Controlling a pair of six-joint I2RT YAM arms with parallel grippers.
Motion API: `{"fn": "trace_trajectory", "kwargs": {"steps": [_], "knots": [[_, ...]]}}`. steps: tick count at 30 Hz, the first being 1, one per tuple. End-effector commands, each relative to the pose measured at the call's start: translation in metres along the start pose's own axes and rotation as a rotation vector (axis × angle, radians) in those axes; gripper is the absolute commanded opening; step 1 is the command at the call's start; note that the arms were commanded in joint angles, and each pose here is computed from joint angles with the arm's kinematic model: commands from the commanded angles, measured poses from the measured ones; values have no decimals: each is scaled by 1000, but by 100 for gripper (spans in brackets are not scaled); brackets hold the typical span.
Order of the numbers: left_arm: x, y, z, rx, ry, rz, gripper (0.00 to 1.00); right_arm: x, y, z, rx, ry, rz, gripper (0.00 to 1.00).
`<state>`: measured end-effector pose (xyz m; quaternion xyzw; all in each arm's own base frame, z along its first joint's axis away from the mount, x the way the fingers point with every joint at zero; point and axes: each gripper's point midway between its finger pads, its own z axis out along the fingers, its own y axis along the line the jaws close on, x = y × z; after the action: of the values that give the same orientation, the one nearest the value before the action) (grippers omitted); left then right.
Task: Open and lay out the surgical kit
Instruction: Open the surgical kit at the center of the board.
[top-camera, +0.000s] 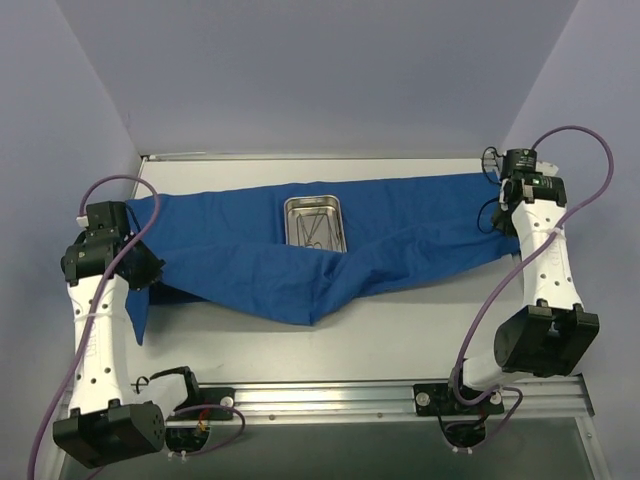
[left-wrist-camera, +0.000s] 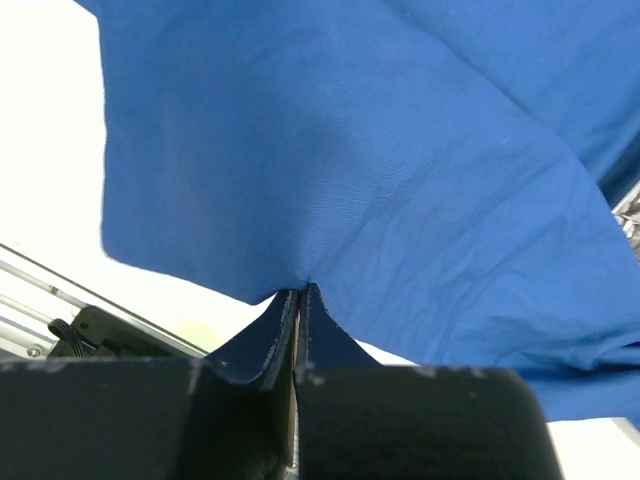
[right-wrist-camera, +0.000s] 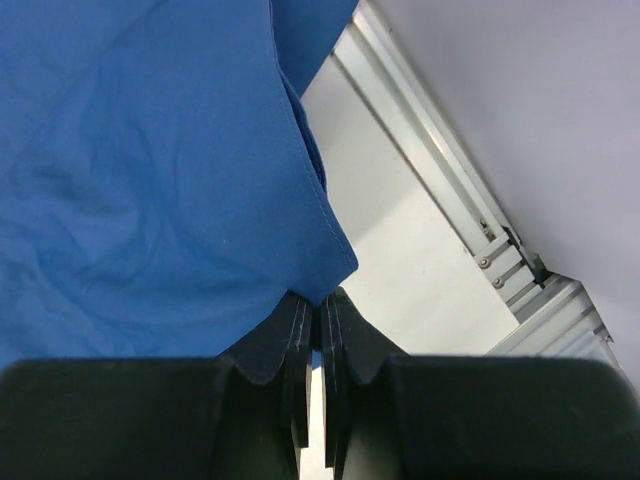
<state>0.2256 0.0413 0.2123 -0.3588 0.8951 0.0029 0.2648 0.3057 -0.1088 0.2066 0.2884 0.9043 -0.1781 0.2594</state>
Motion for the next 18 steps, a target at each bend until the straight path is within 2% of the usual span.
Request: {"fn": "trace_trajectory", "kwargs": {"steps": [1,9,18], "knots": [[-5,4,-19,23,-76,-23,2,-19,-30,-11,95,-37,39,0],[-11,9,-52,77,-205,-13,2,-22,-59,-25,120,-66,104,0],[21,25,-57,96,-207,-40,2,2,-82,-44,151,-80,124,0]]}}
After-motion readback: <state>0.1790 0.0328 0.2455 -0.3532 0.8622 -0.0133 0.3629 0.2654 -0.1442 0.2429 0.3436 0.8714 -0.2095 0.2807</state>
